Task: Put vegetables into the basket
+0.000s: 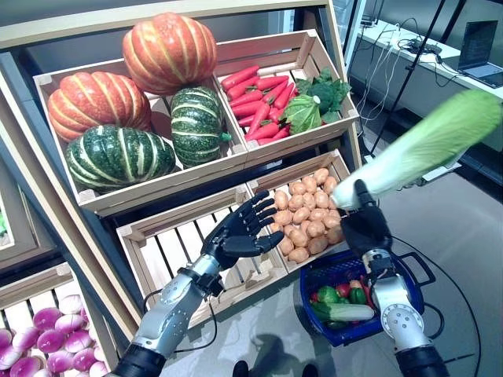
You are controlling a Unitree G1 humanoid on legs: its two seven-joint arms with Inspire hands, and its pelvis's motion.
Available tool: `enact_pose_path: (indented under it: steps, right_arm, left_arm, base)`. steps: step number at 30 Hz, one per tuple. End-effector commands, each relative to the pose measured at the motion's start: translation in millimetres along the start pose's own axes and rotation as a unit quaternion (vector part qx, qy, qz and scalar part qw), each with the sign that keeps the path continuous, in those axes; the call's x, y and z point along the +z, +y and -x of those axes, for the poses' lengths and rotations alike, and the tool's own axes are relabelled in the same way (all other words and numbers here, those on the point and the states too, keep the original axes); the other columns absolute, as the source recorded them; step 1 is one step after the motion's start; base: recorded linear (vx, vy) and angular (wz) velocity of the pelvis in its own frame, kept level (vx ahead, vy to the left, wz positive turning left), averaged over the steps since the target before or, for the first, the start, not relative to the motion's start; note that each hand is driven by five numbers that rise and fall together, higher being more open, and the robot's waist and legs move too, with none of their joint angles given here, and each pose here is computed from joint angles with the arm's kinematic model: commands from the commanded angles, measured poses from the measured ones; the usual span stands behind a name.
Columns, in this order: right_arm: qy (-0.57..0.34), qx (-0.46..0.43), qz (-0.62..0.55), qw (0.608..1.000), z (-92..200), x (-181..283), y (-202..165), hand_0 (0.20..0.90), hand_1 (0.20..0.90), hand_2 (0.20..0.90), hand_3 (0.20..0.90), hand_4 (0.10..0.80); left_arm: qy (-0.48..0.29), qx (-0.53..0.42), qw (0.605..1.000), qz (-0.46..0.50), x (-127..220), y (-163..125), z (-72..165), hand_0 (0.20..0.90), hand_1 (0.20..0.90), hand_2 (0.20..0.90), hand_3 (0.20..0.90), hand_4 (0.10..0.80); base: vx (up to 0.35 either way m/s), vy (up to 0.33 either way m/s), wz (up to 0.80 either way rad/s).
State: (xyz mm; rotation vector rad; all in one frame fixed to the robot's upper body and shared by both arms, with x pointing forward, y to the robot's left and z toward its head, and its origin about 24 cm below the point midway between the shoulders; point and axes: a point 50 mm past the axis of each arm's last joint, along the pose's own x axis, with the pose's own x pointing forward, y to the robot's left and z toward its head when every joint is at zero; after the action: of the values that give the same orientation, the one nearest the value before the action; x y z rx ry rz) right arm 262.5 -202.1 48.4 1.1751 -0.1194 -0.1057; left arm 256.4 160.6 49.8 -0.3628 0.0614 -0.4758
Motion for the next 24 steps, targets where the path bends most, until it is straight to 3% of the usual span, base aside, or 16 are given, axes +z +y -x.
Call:
enact_pose_path:
  steps: [1,11,24]
  right_arm:
    - [-0.139,0.038,-0.034,0.989,-9.9,38.9,24.1,0.300,0.300,0.300,0.300,0.400]
    - [-0.196,-0.123,-0.029,0.972,-3.6,64.5,-39.5,0.300,0.300,0.300,0.300,0.400]
    - [-0.205,-0.109,-0.021,0.972,-41.8,75.7,-30.6,0.300,0.300,0.300,0.300,0.400]
  left_arm:
    - [-0.111,-0.024,0.993,0.012,44.0,0.3,-9.0,0.900,0.900,0.900,0.900,0.800]
    - [-0.166,-0.059,0.984,-0.009,67.5,-10.6,-8.1,0.900,0.900,0.900,0.900,0.800]
    - [-0.268,-0.147,0.951,-0.033,112.9,-45.8,-32.2,0.900,0.900,0.900,0.900,0.800]
  base:
    - [-0.057,-0.016,-0.05]
    - [-0.084,-0.037,-0.08]
    - [-0.161,-0.044,0.00]
